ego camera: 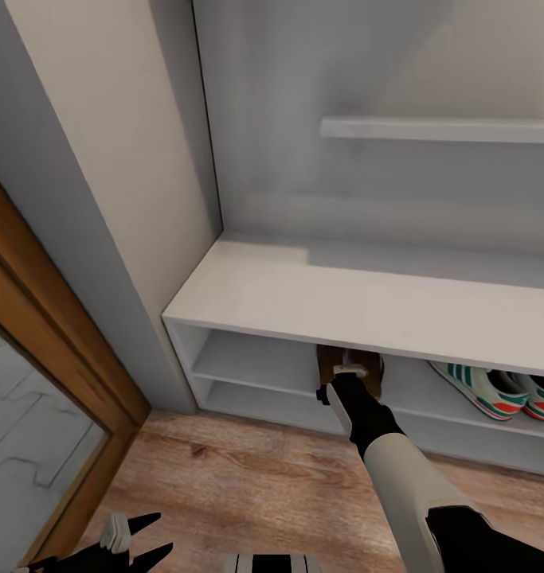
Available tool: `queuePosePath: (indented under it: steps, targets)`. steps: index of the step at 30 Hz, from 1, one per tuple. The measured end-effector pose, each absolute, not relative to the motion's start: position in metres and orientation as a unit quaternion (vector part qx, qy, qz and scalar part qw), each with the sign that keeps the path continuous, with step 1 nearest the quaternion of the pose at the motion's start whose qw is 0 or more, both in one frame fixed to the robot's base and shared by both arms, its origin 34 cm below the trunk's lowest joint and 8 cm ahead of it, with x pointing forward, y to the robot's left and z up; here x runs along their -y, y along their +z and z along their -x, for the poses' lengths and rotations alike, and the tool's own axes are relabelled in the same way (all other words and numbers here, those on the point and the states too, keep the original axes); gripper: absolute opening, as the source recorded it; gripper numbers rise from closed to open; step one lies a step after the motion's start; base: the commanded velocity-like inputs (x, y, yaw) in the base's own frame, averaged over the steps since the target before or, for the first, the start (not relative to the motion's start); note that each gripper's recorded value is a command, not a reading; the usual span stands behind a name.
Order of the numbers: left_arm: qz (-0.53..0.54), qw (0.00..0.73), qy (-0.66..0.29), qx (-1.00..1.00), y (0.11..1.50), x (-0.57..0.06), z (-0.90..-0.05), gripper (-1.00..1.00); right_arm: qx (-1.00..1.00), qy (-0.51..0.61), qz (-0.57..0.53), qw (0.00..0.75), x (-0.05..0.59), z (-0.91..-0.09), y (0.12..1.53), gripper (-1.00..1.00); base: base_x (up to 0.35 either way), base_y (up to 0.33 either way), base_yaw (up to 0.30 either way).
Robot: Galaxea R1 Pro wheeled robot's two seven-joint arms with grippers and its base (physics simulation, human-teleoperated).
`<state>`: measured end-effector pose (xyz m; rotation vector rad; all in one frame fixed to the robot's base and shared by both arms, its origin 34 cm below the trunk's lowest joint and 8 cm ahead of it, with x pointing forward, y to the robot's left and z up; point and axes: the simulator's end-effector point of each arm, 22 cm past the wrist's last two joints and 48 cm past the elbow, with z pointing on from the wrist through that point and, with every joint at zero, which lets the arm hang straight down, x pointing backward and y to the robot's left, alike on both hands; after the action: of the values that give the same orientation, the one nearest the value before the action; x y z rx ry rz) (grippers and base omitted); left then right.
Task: Pick up the two gym shoes and the two sandals from the corridor floor and place them onto the hallstand (shoe rack) in the corridor, making sure they are on the rack and not on the floor. Arrange them so the two gym shoes are next to each other and the two sandals are next to each other.
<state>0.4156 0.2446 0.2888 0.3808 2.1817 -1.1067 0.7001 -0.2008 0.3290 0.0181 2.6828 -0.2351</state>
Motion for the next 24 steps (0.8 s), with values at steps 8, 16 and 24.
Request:
queuePosePath:
  steps: [8,16,24]
  targets:
    - [-0.145,0.327,-0.422,-0.833,0.2887,-0.2449,-0.4155,1.00,-0.971,-0.085,-0.006,0.223,0.2007,-0.7004,0.3291,-1.00,0.029,0.030,0.000]
    - [-0.145,0.327,-0.422,-0.833,0.2887,-0.2449,-0.4155,1.00,-0.971,-0.085,-0.006,0.222,0.2006,-0.7003,0.3290,-1.00,0.098,0.047,0.000]
    - [-0.145,0.327,-0.422,-0.833,0.2886,-0.2447,-0.4156,1.00,-0.971,-0.085,-0.006,0.222,0.2006,-0.7001,0.3287,1.00,0.010,0.004,0.000]
